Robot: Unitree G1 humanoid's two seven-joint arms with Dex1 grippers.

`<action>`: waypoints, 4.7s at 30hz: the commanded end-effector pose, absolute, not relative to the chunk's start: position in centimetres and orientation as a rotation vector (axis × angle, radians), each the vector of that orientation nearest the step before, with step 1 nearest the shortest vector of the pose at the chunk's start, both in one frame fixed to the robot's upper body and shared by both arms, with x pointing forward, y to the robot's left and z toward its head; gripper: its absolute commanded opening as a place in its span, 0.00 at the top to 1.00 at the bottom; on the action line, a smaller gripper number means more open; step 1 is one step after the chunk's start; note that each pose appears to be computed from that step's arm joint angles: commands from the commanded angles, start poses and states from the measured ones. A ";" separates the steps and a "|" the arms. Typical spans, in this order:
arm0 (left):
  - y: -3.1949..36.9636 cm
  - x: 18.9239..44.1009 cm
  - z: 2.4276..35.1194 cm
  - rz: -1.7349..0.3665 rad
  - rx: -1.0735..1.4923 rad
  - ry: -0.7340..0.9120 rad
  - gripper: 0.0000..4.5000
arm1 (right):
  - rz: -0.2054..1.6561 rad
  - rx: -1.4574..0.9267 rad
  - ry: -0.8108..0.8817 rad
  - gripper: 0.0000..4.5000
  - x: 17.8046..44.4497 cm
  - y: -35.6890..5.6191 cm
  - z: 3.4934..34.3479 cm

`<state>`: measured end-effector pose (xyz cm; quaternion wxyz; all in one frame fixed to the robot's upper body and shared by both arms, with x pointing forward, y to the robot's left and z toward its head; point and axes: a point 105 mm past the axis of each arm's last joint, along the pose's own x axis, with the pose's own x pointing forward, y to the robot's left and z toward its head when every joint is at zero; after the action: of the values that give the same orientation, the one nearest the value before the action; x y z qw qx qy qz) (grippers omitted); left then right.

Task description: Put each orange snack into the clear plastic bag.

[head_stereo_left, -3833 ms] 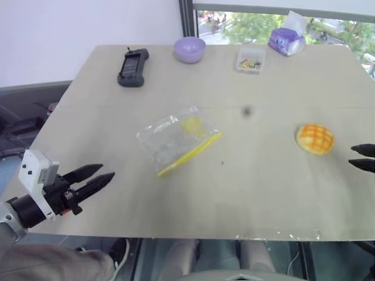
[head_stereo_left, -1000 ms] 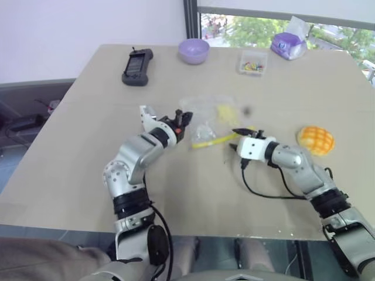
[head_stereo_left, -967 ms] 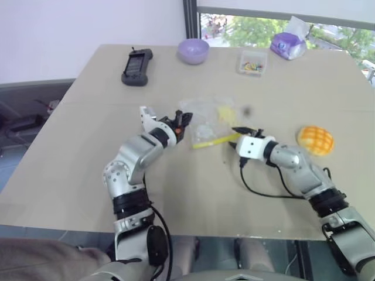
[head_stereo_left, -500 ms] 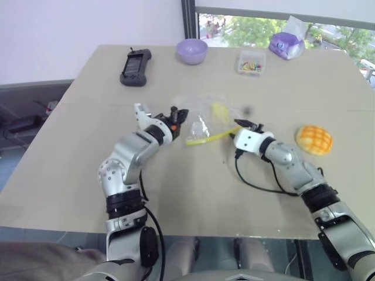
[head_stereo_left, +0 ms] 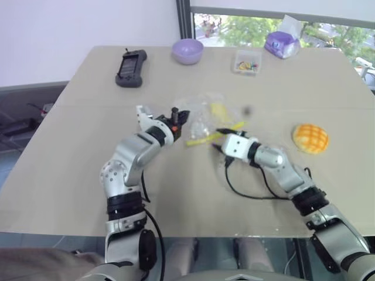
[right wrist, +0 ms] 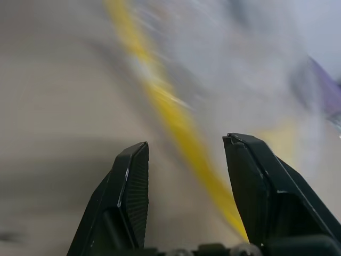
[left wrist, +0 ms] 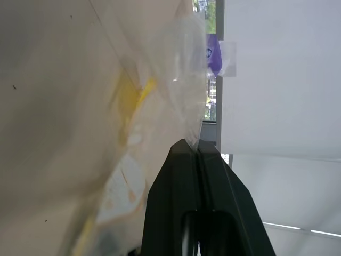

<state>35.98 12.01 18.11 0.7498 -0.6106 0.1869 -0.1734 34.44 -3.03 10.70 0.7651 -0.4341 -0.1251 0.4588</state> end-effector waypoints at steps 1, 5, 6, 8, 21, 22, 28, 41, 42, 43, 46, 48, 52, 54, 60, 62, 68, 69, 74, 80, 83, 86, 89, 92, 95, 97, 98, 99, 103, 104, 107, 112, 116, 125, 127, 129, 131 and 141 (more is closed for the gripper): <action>12.0 35.9 19.8 -0.433 -1.358 0.359 0.98 | 0.857 -0.961 -0.326 0.46 36.0 -3.3 12.9; 11.8 35.6 19.8 -0.439 -1.374 0.367 0.98 | 0.702 -1.047 -0.326 0.46 38.3 -4.6 13.5; 11.8 35.5 19.8 -0.441 -1.376 0.368 0.98 | 0.651 -1.037 -0.315 0.46 39.0 -5.1 13.7; 11.8 35.5 19.8 -0.442 -1.379 0.367 0.98 | 0.570 -1.023 -0.306 0.46 40.0 -5.9 14.1; 11.8 35.3 19.6 -0.444 -1.368 0.377 0.99 | 0.615 -0.983 -0.393 0.52 40.0 -5.1 14.6; 11.8 35.3 19.5 -0.445 -1.368 0.378 1.00 | 0.648 -0.981 -0.409 0.58 39.6 -4.6 14.6; 11.5 35.3 19.5 -0.452 -1.371 0.383 1.00 | 0.757 -0.993 -0.449 0.95 38.4 -3.1 14.3; 11.6 35.1 19.1 -0.453 -1.318 0.382 1.00 | 0.723 -0.986 -0.444 0.99 38.8 -4.2 15.1; 11.6 35.1 18.9 -0.455 -1.272 0.378 1.00 | 0.721 -0.979 -0.441 0.99 38.8 -4.3 15.3; 11.7 35.1 18.9 -0.457 -1.241 0.375 1.00 | 0.721 -0.975 -0.439 0.99 38.8 -4.4 15.4; 12.2 34.9 18.8 -0.479 -1.016 0.299 1.00 | 0.727 -0.998 -0.449 0.99 38.6 -5.0 16.1; 12.2 34.6 19.1 -0.518 -0.959 0.263 0.94 | 0.724 -1.011 -0.450 1.00 38.5 -5.4 16.4; 13.2 34.6 18.5 -0.494 -0.824 0.236 0.63 | 0.727 -1.024 -0.443 1.00 38.2 -6.0 16.8; 14.0 34.2 18.6 -0.508 -0.676 0.192 0.52 | 0.730 -1.026 -0.440 1.00 38.1 -6.2 17.0; 14.8 31.3 19.5 -0.660 -0.096 0.038 0.52 | 0.727 -1.034 -0.415 1.00 38.3 -6.5 17.2; 13.9 29.7 18.9 -0.776 0.090 0.023 0.52 | 0.726 -1.033 -0.410 1.00 38.5 -6.4 17.3; 13.5 28.9 16.5 -0.887 0.549 0.023 0.52 | 0.734 -1.027 -0.405 1.00 38.8 -5.7 17.3; 13.4 29.1 16.5 -0.883 0.584 0.016 0.52 | 0.736 -1.027 -0.405 1.00 38.8 -5.5 17.4; 12.5 30.3 16.7 -0.827 0.715 -0.068 0.52 | 0.739 -1.024 -0.402 1.00 38.9 -5.3 17.4; 12.1 31.7 16.4 -0.757 0.729 -0.114 0.52 | 0.751 -1.022 -0.396 1.00 38.7 -5.1 17.1; 12.2 32.2 16.1 -0.722 0.698 -0.117 0.52 | 0.754 -1.023 -0.394 1.00 38.7 -5.1 17.0; 12.1 32.5 15.8 -0.706 0.687 -0.120 0.52 | 0.754 -1.024 -0.393 1.00 38.8 -5.1 17.1; 11.9 32.5 15.6 -0.707 0.653 -0.130 0.52 | 0.753 -1.026 -0.395 1.00 38.8 -5.1 17.2; 11.9 32.5 15.8 -0.700 0.633 -0.146 0.52 | 0.753 -1.028 -0.395 1.00 38.8 -5.1 17.2; 12.0 32.4 15.5 -0.705 0.645 -0.147 0.52 | 0.754 -1.029 -0.394 1.00 38.7 -5.2 17.1; 12.1 32.4 15.4 -0.702 0.649 -0.146 0.52 | 0.754 -1.029 -0.394 1.00 38.7 -5.2 17.1; 12.1 32.4 15.4 -0.700 0.645 -0.144 0.52 | 0.754 -1.029 -0.395 1.00 38.7 -5.1 17.1; 12.2 32.5 15.3 -0.697 0.642 -0.142 0.52 | 0.754 -1.028 -0.396 1.00 38.7 -5.1 17.2; 12.4 32.7 14.9 -0.692 0.656 -0.131 0.64 | 0.751 -1.030 -0.398 1.00 38.8 -5.2 17.3; 12.4 32.7 14.9 -0.689 0.656 -0.132 0.70 | 0.749 -1.030 -0.398 1.00 38.8 -5.2 17.3; 12.2 32.9 14.9 -0.687 0.656 -0.137 0.97 | 0.745 -1.031 -0.399 1.00 38.8 -5.3 17.4; 11.8 33.1 14.8 -0.693 0.655 -0.146 0.97 | 0.745 -1.030 -0.400 1.00 38.8 -5.2 17.4; 11.8 33.1 14.8 -0.688 0.664 -0.152 0.97 | 0.747 -1.027 -0.401 1.00 38.7 -5.2 17.5; 11.7 32.7 15.2 -0.749 0.678 -0.190 1.00 | 0.859 -1.004 -0.383 0.73 37.1 -4.7 17.5; 11.8 32.8 15.3 -0.756 0.677 -0.196 1.00 | 0.904 -1.010 -0.370 0.55 36.5 -4.6 17.3; 12.0 32.9 15.3 -0.760 0.679 -0.199 1.00 | 0.919 -1.000 -0.374 0.55 36.0 -4.7 17.8; 12.2 33.1 15.2 -0.765 0.672 -0.198 1.00 | 0.916 -0.991 -0.374 0.55 35.7 -5.4 18.4; 12.3 34.0 14.9 -0.833 0.596 -0.180 1.00 | 0.881 -0.806 -0.286 0.55 34.8 -8.3 21.5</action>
<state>34.01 12.48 13.73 0.8715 0.2885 -0.0598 -0.3919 35.30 -8.77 19.61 0.8110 -0.3967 -0.1072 0.4165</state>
